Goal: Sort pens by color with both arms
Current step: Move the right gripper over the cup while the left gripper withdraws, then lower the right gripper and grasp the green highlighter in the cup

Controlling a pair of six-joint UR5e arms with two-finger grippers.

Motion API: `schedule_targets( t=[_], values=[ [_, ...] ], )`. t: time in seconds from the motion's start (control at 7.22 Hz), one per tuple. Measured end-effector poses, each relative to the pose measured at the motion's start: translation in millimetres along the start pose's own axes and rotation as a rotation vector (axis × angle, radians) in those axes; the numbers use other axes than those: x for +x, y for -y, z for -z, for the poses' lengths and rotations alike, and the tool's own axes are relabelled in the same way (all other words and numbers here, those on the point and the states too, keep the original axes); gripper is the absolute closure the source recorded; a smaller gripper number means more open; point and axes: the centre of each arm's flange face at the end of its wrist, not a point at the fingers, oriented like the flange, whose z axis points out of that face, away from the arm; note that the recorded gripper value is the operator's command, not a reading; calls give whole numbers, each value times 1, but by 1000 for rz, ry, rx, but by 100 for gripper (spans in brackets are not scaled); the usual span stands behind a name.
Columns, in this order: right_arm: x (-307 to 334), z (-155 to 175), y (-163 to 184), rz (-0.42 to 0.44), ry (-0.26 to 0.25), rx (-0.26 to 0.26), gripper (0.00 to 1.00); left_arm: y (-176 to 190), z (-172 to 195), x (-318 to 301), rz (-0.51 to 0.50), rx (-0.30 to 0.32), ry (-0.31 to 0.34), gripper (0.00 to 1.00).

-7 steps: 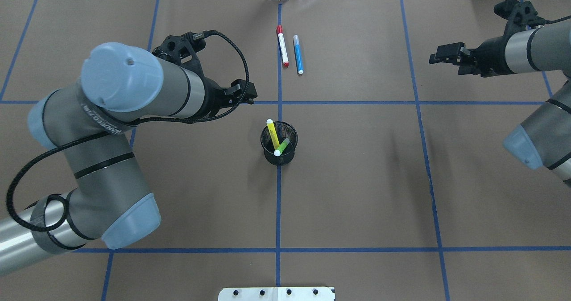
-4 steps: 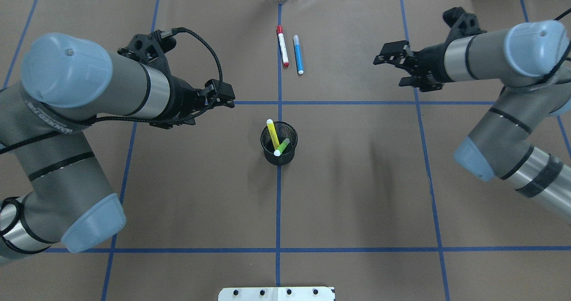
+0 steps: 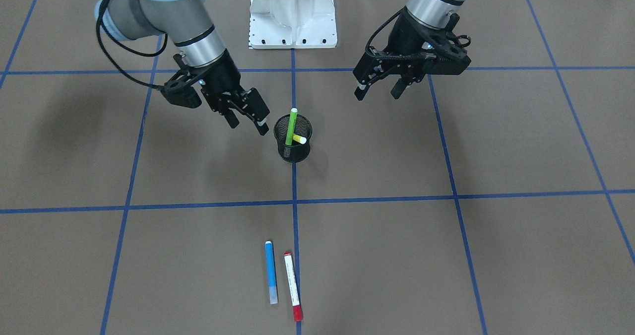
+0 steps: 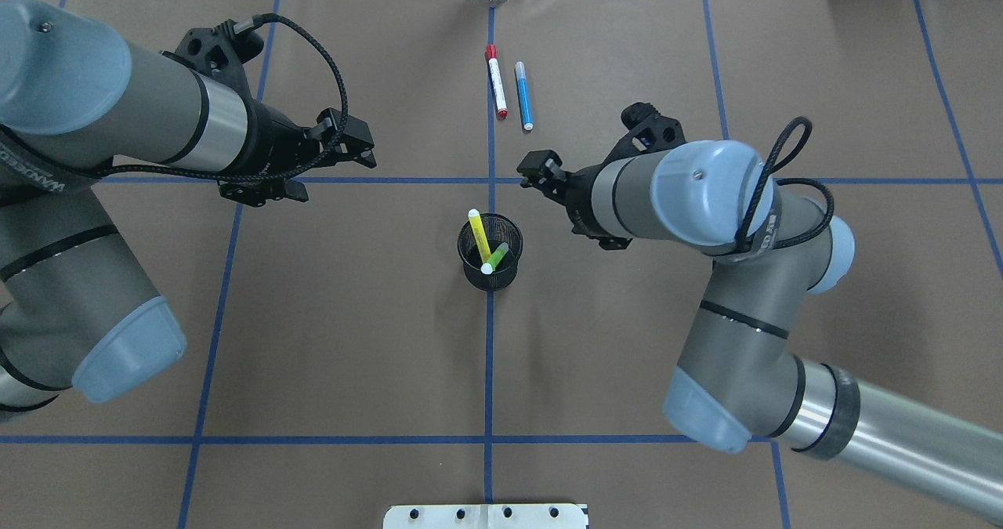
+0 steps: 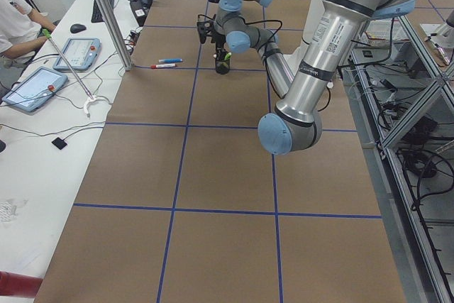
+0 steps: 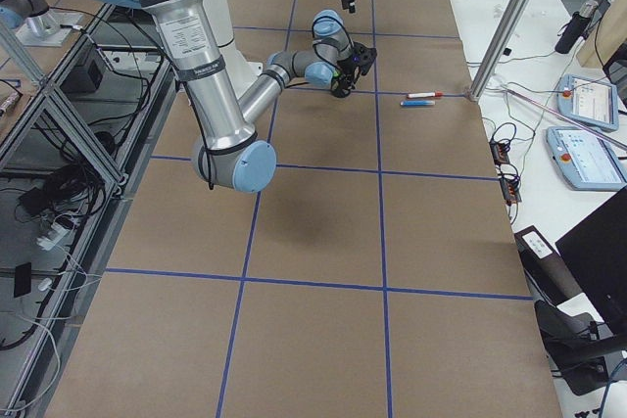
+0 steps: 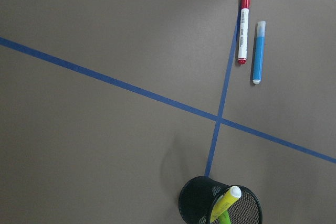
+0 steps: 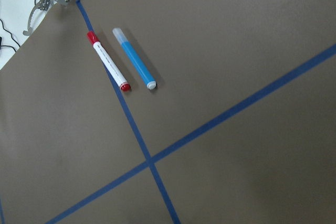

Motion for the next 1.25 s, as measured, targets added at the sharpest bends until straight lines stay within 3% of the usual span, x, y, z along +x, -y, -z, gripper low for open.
schedule_targets(
  t=[0.42, 0.83, 0.97, 1.25],
  values=[
    [-7, -19, -70, -124, -83, 62, 6, 7, 1, -6, 13, 9, 19, 3],
    [-37, -41, -93, -254, -131, 105, 11, 8, 1, -10, 17, 10, 25, 3],
    [-45, -43, -98, -281, -156, 130, 19, 8, 0, -10, 17, 10, 26, 3],
    [-51, -44, -111, -282, -204, 176, 24, 8, 0, -10, 18, 11, 27, 3]
  ],
)
